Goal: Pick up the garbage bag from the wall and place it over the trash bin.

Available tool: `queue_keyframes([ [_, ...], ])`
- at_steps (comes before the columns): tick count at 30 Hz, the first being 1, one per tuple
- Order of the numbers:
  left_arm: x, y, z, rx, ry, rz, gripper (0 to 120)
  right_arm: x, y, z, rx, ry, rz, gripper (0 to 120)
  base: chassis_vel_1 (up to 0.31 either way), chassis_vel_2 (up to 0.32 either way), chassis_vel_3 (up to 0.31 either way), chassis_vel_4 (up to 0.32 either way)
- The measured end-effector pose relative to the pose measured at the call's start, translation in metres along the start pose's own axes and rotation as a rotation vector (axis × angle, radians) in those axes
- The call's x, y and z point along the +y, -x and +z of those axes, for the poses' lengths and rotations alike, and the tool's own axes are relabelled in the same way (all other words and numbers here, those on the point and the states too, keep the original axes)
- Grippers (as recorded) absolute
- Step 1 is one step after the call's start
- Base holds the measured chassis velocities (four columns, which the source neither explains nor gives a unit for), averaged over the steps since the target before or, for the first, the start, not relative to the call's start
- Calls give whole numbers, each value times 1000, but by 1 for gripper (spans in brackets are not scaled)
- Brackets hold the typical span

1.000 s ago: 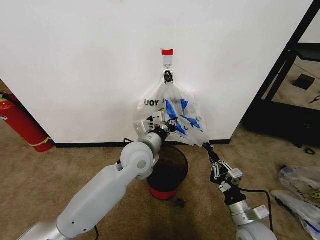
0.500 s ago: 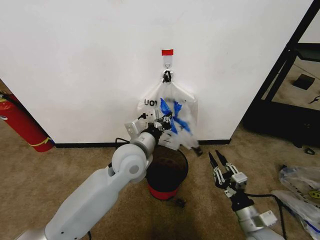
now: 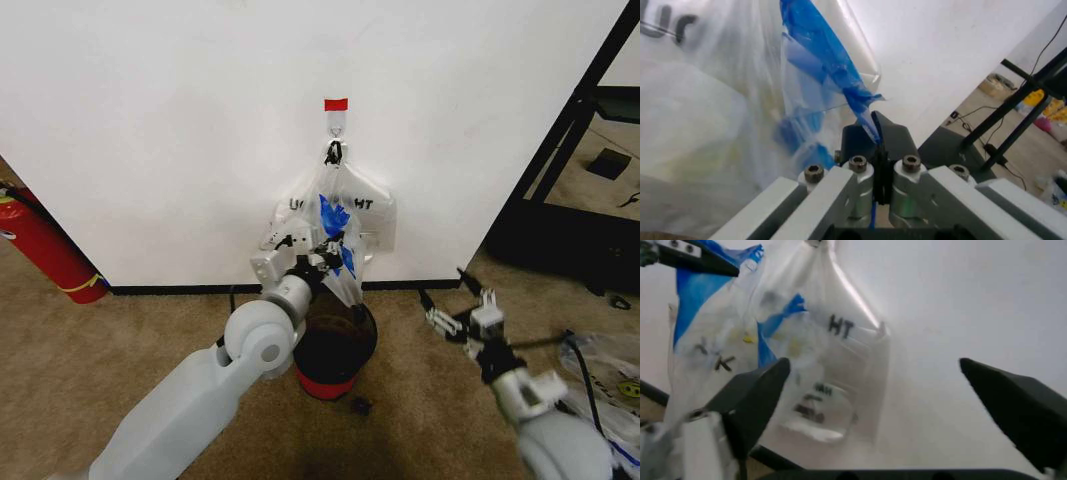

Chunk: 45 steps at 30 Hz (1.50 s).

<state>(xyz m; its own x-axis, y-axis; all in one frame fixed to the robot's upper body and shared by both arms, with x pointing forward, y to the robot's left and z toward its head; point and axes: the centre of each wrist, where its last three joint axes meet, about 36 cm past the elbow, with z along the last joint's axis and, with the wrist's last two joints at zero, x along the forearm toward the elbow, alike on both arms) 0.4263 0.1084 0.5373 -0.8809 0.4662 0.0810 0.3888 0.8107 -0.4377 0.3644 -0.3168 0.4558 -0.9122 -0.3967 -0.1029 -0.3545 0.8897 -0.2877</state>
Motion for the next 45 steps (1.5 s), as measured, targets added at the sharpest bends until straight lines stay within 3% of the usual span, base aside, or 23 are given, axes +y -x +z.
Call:
queue_keyframes([
  [10,4,1,1,3,0,-12,0,-13,89,13,24,-92,-222,100,0,0,0,0],
  [25,0,-4,7,13,-15,-7,0,14,160,40,31,-226,-306,97,0,0,0,0],
  [31,1,-5,6,12,-15,-6,0,29,169,47,25,-212,-313,80,0,0,0,0],
  [34,1,-7,5,11,-12,-5,0,39,175,48,13,-204,-311,65,0,0,0,0],
  [38,0,-9,6,13,-14,-5,0,40,174,49,12,-204,-303,53,0,0,0,0],
  [41,2,-10,7,17,-10,-11,0,40,170,51,16,-189,-285,39,0,0,0,0],
  [45,3,-11,7,16,-5,-13,0,40,166,49,16,-179,-277,30,0,0,0,0],
])
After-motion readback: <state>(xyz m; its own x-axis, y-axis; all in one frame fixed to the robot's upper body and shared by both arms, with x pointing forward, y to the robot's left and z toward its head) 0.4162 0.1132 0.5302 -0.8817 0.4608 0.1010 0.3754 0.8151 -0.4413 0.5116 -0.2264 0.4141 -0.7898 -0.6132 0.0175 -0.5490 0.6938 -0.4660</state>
